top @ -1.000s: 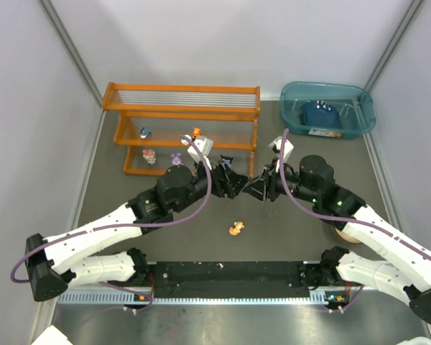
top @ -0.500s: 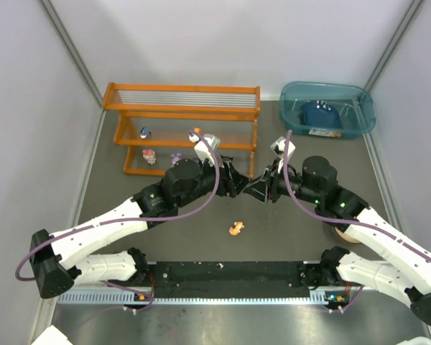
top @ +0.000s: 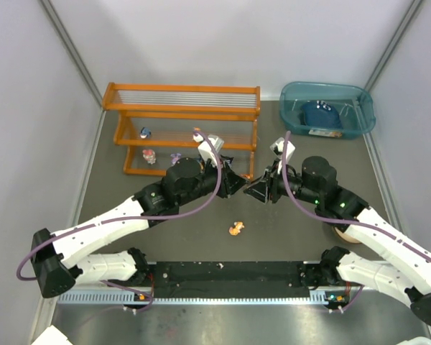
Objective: Place and organize the plastic toys onto the shelf
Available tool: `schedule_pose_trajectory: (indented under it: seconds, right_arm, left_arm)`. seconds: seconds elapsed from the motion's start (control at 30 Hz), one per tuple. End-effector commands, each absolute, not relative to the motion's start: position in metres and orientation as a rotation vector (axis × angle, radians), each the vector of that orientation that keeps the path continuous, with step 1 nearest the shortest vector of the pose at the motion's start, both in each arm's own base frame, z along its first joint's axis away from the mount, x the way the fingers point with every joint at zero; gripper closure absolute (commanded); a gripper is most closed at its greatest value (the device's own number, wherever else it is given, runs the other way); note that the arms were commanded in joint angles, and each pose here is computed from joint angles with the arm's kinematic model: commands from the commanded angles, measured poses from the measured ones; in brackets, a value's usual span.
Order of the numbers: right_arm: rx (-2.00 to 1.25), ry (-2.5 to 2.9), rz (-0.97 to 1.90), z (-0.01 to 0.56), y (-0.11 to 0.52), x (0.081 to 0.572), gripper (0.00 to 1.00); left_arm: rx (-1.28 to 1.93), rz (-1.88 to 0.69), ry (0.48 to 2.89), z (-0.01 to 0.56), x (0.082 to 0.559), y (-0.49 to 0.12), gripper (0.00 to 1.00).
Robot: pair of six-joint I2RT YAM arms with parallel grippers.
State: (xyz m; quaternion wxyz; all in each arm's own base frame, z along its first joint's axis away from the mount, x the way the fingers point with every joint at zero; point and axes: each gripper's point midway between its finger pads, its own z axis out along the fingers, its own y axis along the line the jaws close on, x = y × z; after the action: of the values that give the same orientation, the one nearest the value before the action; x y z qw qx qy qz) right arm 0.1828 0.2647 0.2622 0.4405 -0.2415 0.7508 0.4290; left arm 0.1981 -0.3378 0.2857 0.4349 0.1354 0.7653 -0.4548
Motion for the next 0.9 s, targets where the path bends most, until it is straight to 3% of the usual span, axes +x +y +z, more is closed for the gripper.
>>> schedule_pose_trajectory:
  seconds: [0.0,0.1,0.13,0.23,0.33,0.53,0.63,0.8,0.87]
  right_arm:
    - [-0.624,1.770,1.061,0.288,0.264,0.182,1.00]
    - [-0.640,1.774,1.044,0.287,0.263,0.181,1.00]
    - [-0.641,1.772,1.043,0.288,0.263,0.182,1.00]
    - [-0.652,1.775,1.034,0.287,0.262,0.181,1.00]
    - [-0.660,1.774,1.026,0.287,0.261,0.181,1.00]
    - [-0.671,1.780,1.021,0.285,0.261,0.180,1.00]
    - [-0.672,1.776,1.018,0.286,0.260,0.180,1.00]
    - [-0.667,1.777,1.004,0.286,0.259,0.182,1.00]
    - [-0.662,1.774,0.997,0.286,0.257,0.182,0.98]
  left_arm:
    - [0.411,-1.188,1.857,0.304,0.192,-0.344,0.80]
    - [0.437,-1.196,1.874,0.303,0.191,-0.345,0.67]
    - [0.448,-1.209,1.875,0.304,0.189,-0.346,0.57]
    - [0.456,-1.217,1.883,0.303,0.188,-0.346,0.48]
    - [0.466,-1.223,1.884,0.304,0.188,-0.347,0.46]
    - [0.489,-1.226,1.897,0.301,0.189,-0.349,0.60]
    - [0.510,-1.243,1.902,0.299,0.186,-0.351,0.72]
    - [0.516,-1.252,1.902,0.296,0.186,-0.351,1.00]
    - [0.516,-1.254,1.905,0.295,0.186,-0.350,1.00]
